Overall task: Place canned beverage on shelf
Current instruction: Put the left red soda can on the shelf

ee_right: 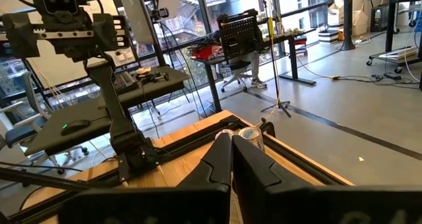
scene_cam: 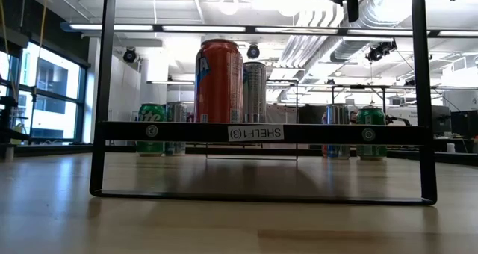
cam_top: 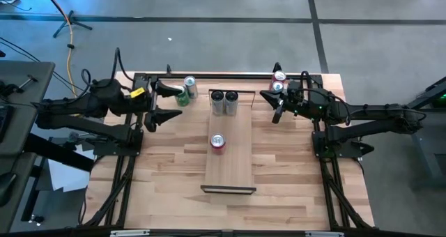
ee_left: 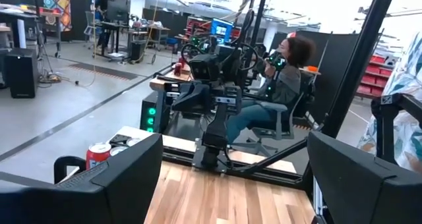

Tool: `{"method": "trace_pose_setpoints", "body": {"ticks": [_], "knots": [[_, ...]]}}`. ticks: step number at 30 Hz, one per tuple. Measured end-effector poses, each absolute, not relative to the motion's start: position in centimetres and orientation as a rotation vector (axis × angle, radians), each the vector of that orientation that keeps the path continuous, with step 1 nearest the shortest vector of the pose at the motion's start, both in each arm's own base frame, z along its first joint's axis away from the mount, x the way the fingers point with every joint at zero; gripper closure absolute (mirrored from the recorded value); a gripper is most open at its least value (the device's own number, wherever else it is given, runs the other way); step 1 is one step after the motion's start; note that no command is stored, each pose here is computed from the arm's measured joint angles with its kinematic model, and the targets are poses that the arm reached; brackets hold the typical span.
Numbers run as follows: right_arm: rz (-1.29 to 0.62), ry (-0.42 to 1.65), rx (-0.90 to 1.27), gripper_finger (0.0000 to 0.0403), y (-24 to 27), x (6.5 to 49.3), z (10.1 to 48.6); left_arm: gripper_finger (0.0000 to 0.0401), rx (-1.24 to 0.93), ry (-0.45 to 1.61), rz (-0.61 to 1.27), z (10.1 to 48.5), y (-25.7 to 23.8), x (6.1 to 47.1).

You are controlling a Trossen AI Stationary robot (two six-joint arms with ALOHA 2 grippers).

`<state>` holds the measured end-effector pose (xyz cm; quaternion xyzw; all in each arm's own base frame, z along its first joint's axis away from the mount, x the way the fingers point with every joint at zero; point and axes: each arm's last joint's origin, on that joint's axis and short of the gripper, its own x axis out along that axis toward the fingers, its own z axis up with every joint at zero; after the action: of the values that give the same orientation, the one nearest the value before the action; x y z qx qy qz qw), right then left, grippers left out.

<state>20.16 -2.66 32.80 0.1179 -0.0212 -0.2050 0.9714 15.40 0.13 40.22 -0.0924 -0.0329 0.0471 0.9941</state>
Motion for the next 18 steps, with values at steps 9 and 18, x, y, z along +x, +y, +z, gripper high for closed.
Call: {"method": "trace_pose_setpoints", "body": {"ticks": [9,18], "knots": [[-0.413,-0.042,0.238,0.0402,-2.65,20.16,32.8,0.0068,-0.21,-0.068,0.095,40.23,0.14,15.36],[-0.413,-0.042,0.238,0.0402,-2.65,20.16,32.79,0.0072,-0.134,-0.062,0.098,40.22,0.13,15.26]]}}
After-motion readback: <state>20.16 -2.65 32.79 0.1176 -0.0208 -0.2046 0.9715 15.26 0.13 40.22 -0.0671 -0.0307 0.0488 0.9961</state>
